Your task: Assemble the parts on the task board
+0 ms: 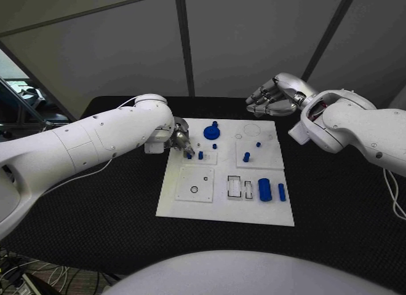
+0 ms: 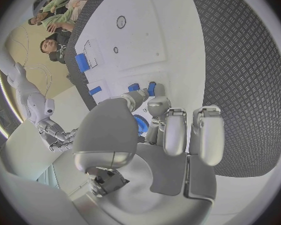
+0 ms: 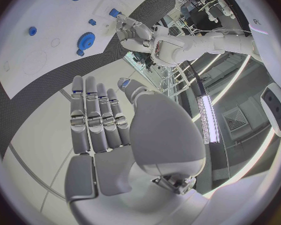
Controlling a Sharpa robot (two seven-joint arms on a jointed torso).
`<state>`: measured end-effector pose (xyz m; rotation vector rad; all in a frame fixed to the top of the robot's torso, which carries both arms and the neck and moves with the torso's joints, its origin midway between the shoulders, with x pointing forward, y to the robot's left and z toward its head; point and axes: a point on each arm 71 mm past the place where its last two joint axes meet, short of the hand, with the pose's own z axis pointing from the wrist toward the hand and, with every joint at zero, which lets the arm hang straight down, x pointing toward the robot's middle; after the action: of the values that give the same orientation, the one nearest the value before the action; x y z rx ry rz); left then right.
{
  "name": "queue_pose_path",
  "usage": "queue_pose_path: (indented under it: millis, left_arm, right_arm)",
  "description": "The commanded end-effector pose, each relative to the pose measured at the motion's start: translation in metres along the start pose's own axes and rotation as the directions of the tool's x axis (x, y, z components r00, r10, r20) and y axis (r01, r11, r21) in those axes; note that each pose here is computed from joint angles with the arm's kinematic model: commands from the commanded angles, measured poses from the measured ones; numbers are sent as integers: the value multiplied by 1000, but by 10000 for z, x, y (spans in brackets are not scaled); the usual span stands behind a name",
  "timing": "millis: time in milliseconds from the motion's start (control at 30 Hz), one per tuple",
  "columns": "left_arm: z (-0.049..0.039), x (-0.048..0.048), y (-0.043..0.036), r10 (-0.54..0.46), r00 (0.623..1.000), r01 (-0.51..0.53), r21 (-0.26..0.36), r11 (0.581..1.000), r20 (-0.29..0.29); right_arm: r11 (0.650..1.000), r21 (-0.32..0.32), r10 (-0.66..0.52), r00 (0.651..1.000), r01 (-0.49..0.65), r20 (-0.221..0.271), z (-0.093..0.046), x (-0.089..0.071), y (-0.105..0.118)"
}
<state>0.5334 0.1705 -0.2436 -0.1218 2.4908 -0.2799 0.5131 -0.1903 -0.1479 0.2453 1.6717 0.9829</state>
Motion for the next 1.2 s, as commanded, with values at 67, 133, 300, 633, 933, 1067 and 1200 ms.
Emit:
queue_pose_path:
  millis: [67,133,300,633,933,1067,1200]
  left_arm:
    - [24,66,60,29,999,-31,-51,998,-42]
    - [24,65,65,27,999,-29,-54,998,-39]
    - [24,32,91,-3,1000,3,-64,998,4]
    - [-2,-23,151,-55,995,61,-62,996,85]
    - [-59,-70,213,-90,986,97,-47,994,138]
    - [-102,-122,212,-120,978,125,-20,992,170]
    - [-161,-186,199,-225,954,215,70,974,198]
  right_arm:
    - [1000,-13,-2,1000,2,-2,3,-4,22]
    - [1000,-13,-2,1000,2,-2,3,-5,21]
    - [1000,-12,-2,1000,2,-1,3,-8,19]
    - [1000,-11,-3,1000,3,2,0,-17,8]
    - [1000,-10,-4,1000,4,3,2,-20,2]
    - [1000,-10,-4,1000,4,4,1,-23,-2]
    - [1000,-8,-5,1000,5,7,-3,-32,-11]
